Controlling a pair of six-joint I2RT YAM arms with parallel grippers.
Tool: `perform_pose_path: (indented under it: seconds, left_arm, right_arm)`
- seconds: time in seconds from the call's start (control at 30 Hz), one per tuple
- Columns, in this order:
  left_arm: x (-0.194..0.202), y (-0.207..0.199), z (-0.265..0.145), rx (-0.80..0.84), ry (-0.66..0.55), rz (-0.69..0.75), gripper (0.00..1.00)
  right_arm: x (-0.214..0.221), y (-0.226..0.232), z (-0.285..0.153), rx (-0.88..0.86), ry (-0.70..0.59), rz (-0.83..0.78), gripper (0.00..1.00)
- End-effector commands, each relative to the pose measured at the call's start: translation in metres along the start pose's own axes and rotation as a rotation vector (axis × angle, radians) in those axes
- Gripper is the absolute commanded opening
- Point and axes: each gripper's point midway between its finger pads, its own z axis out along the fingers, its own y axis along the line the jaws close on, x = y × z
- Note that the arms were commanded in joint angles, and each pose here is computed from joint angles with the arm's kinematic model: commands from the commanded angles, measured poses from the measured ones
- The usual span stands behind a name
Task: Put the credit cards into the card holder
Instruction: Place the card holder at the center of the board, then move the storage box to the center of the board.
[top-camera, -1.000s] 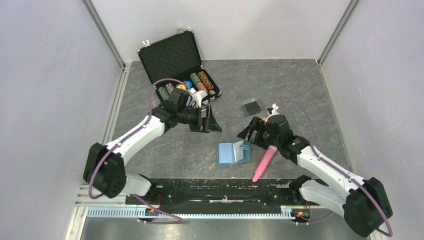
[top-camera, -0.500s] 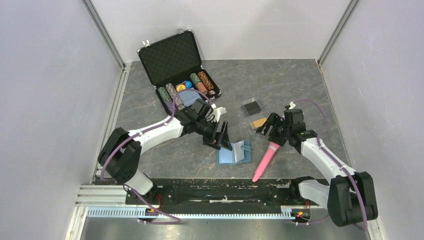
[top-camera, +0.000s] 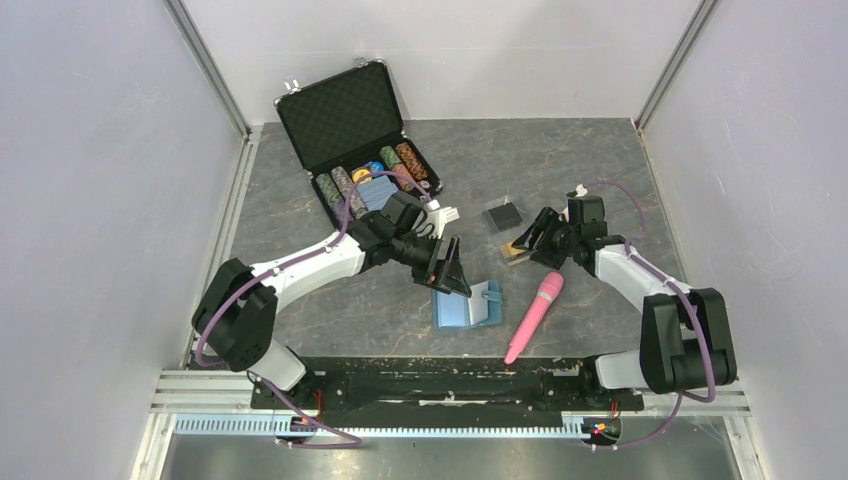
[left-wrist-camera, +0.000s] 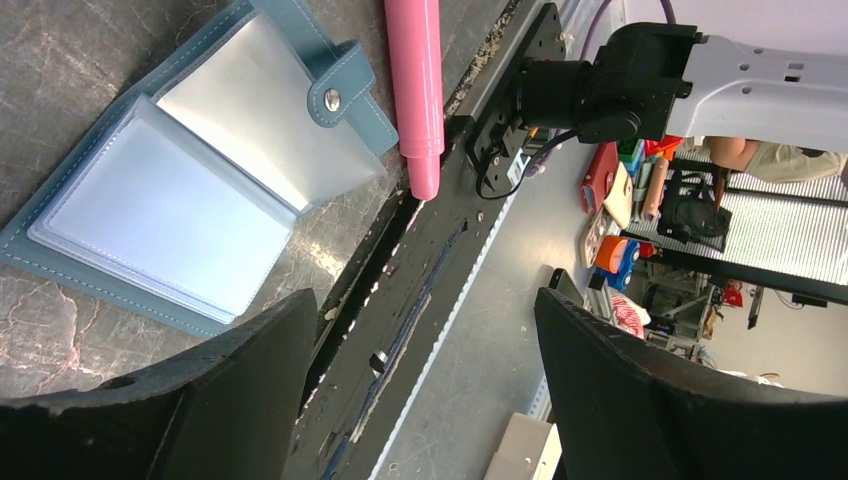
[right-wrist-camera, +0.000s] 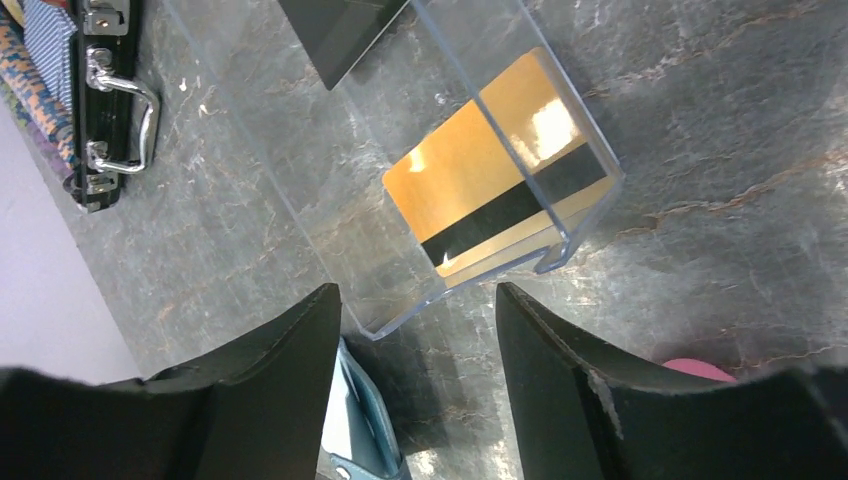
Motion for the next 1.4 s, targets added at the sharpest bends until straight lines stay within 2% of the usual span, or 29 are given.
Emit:
perform_pose_path:
  seconds: [0.0, 0.1, 0.3, 0.53, 0.67, 1.0, 1.13, 1.37]
  left_arm:
    - [-0.009, -0.02, -0.006, 0.061, -0.023, 0.038, 0.86]
    - [-0.009, -0.018, -0.005, 0.055, -0.015, 0.041, 0.85]
    - [-0.009, -0.021, -0.006, 0.072, -0.003, 0.072, 0.85]
    - [-0.013, -0.021, -0.006, 0.057, -0.007, 0.078, 0.84]
    - [-0.018, -0.022, -0.007, 0.05, -0.026, 0.088, 0.83]
    - [-0.03, -0.01, -0.009, -0.043, -0.097, 0.072, 0.83]
    - [-0.043, -0.007, -0.013, -0.068, -0.179, 0.043, 0.83]
    - [-0.056, 0.018, -0.028, -0.166, -0.306, -0.051, 0.83]
  right_arm:
    - [-0.023, 0.003, 0.003, 0.012, -0.067, -0.039, 0.59]
    - [-0.027, -0.003, 0.01, 0.047, -0.051, -0.068, 0.56]
    - [-0.034, -0.019, 0.02, 0.134, -0.03, -0.159, 0.41]
    - [-0.043, -0.021, 0.031, 0.156, 0.001, -0.235, 0.16]
    - [-0.044, -0.024, 0.036, 0.166, 0.029, -0.276, 0.07]
    - [-0.054, -0.013, 0.043, 0.137, 0.084, -0.366, 0.03]
    - [-0.059, -0.002, 0.047, 0.111, 0.105, -0.412, 0.02]
    - [-0.041, 0.024, 0.06, 0.064, 0.183, -0.523, 0.01]
